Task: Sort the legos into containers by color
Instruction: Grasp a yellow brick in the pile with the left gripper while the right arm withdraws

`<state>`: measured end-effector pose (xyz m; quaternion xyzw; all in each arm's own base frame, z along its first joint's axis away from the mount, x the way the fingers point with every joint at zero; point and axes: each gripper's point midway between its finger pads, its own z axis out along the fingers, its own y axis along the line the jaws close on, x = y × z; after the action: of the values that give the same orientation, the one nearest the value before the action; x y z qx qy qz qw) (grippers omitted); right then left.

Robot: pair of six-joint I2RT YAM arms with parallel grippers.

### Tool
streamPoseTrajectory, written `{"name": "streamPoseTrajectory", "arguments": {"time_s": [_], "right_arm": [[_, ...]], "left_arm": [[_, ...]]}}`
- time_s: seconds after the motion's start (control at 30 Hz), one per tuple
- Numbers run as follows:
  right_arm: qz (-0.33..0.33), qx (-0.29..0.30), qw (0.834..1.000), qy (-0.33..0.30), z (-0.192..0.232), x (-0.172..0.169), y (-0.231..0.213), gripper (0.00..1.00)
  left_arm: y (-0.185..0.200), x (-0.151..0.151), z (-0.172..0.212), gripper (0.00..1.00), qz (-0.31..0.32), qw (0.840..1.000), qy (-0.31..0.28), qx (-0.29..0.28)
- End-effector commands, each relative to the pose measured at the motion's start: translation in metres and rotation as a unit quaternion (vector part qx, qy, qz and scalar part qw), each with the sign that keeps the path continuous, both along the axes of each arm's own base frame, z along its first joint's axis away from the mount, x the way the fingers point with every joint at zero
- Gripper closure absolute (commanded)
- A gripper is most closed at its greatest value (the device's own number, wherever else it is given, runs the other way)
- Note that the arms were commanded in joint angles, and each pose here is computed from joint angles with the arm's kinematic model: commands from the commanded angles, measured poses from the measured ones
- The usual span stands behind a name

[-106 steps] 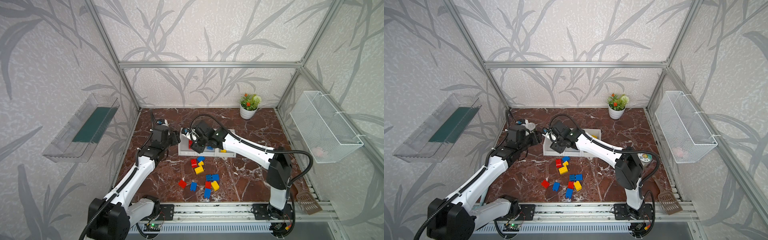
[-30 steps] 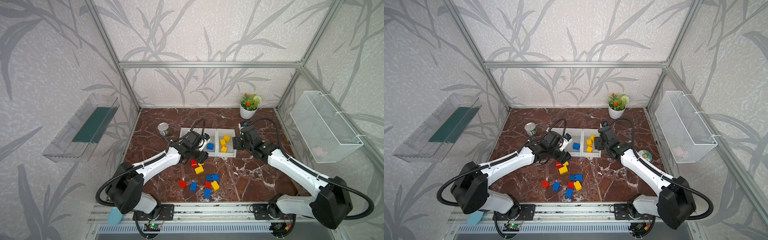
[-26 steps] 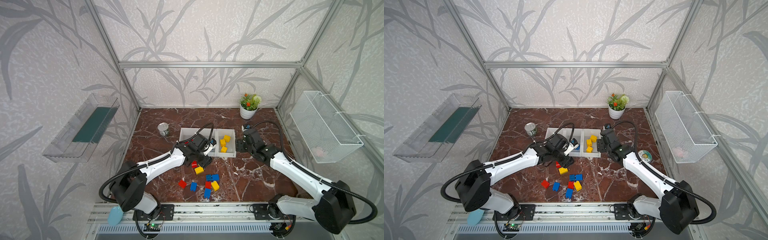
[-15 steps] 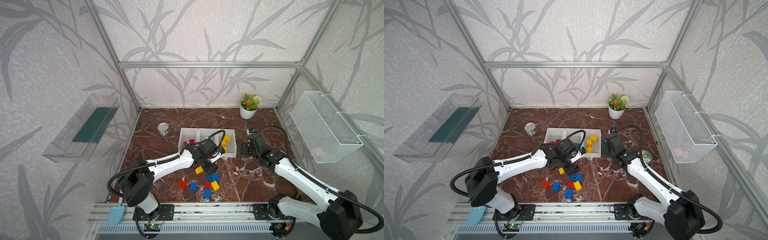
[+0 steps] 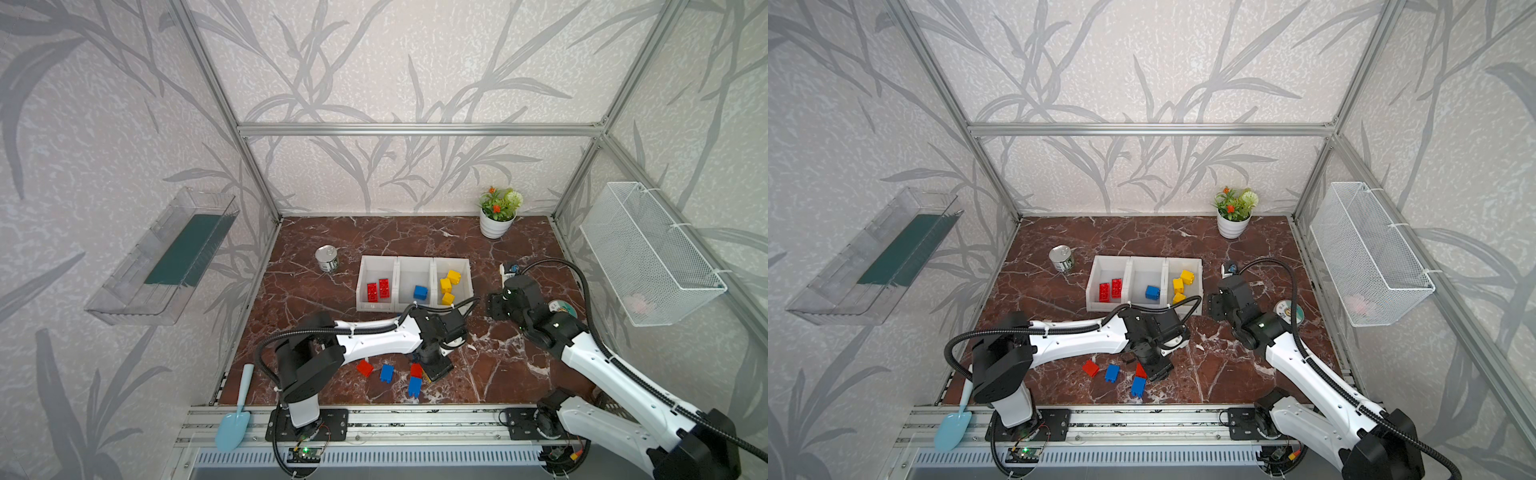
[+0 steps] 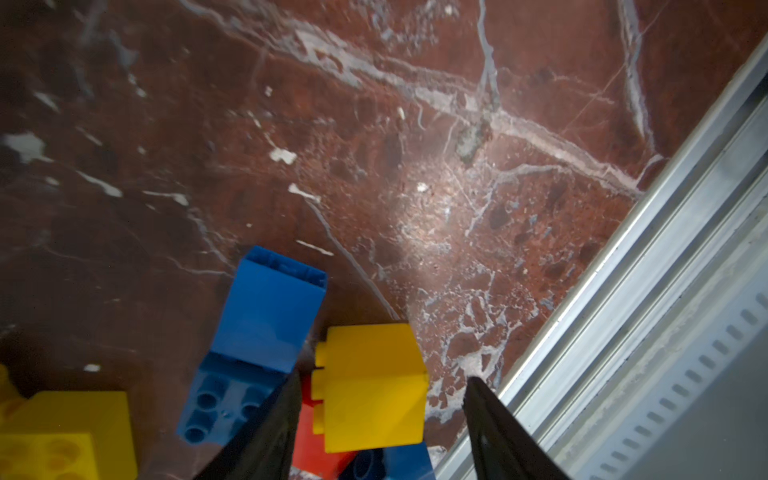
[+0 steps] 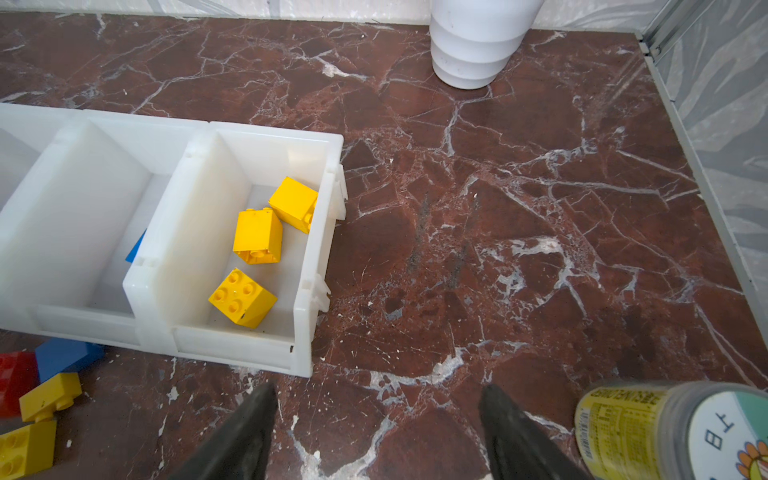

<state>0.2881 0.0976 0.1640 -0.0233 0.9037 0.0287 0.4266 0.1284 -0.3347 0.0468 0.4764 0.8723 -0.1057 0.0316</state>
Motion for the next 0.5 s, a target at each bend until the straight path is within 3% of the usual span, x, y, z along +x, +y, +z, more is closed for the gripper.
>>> {"name": "streamPoseTrajectory", "arguments": {"time_s": [0.0, 0.23, 0.47], "right_arm": [[0.004, -0.004, 1.000, -0.001, -0.0035, -0.0075, -0.0049, 0.22], [-0.005, -0.002, 1.000, -0.007, -0.0061, -0.0144, -0.0116, 0.23], [-0.008, -0.004, 1.000, -0.007, -0.0073, -0.0145, -0.0129, 0.27]], "left_arm": [[0.0064, -0.0044, -0.0006, 0.35, 0.015, 0.999, 0.002, 0.031], [0.0057, -0.0033, -0.0057, 0.35, 0.015, 0.999, 0.002, 0.043], [0.0038, -0.0015, -0.0075, 0.43, 0.008, 0.999, 0.000, 0.045]]}}
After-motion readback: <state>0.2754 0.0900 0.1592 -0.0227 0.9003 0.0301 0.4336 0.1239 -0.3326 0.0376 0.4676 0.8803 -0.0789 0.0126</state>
